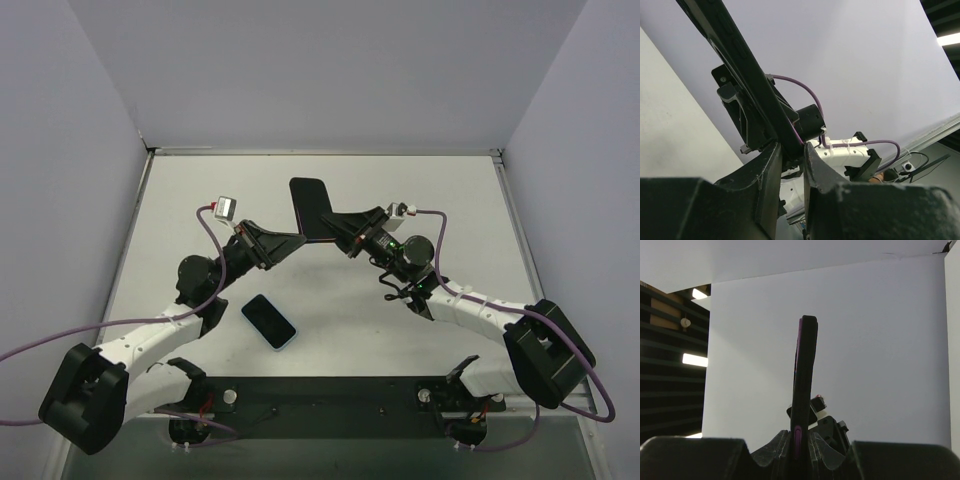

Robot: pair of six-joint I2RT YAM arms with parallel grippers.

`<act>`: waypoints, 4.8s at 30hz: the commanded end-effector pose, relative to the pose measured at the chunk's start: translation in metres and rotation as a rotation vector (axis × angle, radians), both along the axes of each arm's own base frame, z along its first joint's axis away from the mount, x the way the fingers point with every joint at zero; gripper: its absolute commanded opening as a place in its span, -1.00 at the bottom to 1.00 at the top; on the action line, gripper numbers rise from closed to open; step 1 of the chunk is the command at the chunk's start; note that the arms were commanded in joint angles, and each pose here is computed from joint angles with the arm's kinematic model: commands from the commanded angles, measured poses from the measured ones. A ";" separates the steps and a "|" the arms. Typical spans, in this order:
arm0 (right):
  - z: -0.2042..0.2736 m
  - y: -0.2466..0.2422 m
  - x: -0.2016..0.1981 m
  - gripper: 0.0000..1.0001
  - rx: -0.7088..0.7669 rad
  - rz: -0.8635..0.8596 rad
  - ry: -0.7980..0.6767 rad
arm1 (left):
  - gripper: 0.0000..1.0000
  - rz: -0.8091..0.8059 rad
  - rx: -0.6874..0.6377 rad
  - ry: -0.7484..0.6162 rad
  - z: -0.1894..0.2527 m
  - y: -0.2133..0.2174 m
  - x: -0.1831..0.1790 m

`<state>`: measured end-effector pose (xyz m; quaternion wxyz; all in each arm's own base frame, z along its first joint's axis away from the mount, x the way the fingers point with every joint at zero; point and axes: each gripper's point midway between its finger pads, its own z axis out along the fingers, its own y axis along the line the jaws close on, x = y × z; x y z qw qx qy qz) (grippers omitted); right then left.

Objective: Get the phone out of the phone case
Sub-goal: Remove the phone case from the phone.

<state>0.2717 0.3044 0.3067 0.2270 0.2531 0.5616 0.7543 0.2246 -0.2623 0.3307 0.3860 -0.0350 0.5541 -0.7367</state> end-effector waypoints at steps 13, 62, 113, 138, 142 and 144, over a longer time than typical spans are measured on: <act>0.087 -0.013 -0.028 -1.00 0.282 0.053 -0.270 | -1.00 0.043 -0.138 -0.193 0.056 0.018 -0.013; 0.110 -0.023 -0.042 -1.00 0.327 0.059 -0.318 | -0.19 0.008 -0.138 -0.342 0.092 0.032 -0.021; 0.095 0.006 -0.025 -1.00 0.417 0.203 -0.084 | -1.00 0.062 -0.112 -0.586 0.135 0.031 -0.048; 0.078 0.023 -0.028 -1.00 0.437 0.263 0.032 | -1.00 0.054 -0.077 -0.756 0.165 0.035 -0.072; 0.079 0.019 -0.028 -1.00 0.426 0.243 0.007 | -1.00 0.053 -0.062 -0.716 0.158 0.034 -0.066; 0.076 0.015 -0.028 -1.00 0.405 0.221 -0.021 | -1.00 0.061 -0.024 -0.652 0.149 0.035 -0.057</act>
